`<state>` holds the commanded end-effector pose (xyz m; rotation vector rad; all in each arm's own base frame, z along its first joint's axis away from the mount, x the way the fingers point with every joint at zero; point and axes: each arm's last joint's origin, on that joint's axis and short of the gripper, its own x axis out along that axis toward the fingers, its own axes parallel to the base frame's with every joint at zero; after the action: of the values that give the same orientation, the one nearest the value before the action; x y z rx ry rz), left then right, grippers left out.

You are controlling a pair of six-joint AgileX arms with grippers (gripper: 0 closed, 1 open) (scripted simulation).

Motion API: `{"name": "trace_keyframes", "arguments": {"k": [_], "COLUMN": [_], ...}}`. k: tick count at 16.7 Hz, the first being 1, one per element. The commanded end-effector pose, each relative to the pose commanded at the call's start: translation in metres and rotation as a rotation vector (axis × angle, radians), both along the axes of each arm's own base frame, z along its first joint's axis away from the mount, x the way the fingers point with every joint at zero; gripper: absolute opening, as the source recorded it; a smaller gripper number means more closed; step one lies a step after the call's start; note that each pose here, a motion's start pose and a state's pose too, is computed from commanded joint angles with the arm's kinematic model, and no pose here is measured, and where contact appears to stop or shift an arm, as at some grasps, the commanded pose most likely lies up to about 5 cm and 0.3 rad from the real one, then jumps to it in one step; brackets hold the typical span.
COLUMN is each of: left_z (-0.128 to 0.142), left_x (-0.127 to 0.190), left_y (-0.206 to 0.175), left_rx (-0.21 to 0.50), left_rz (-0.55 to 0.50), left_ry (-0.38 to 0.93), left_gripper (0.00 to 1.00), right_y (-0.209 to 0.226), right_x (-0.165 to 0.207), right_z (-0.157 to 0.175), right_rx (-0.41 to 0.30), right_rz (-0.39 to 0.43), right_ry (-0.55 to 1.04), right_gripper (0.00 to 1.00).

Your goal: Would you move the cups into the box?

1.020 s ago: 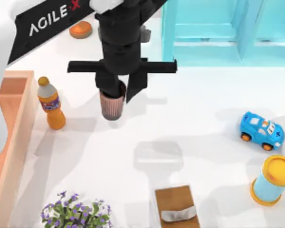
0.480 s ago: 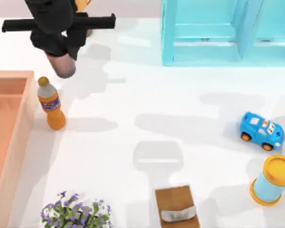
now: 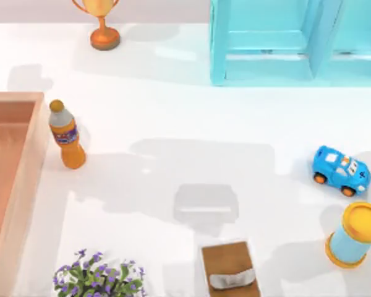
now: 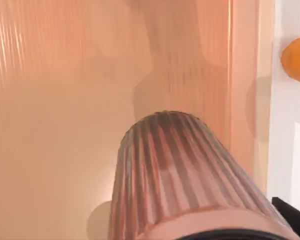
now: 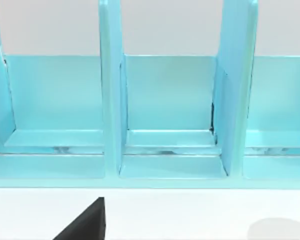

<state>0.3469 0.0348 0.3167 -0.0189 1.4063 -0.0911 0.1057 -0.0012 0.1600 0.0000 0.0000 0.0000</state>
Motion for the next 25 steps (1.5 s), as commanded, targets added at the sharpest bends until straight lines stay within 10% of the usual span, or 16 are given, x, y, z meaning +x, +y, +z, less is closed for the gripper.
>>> {"name": "trace_keyframes", "arguments": {"k": [5, 23, 25], "left_z": [-0.026, -0.091, -0.091], "left_x": [-0.026, -0.026, -0.026], "left_y": [0.050, 0.053, 0.053], "left_rx": [-0.018, -0.019, -0.019], "left_rz": [0.019, 0.020, 0.020], "left_ry": [0.156, 0.161, 0.161], "left_gripper": [0.00, 0.00, 0.15], "right_y": [0.000, 0.000, 0.000], "right_x": [0.000, 0.000, 0.000], "right_z": [0.000, 0.000, 0.000], "right_rx": [0.000, 0.000, 0.000], "right_rz": [0.000, 0.000, 0.000], "right_ry": [0.000, 0.000, 0.000], "right_gripper": [1.00, 1.00, 1.00]}}
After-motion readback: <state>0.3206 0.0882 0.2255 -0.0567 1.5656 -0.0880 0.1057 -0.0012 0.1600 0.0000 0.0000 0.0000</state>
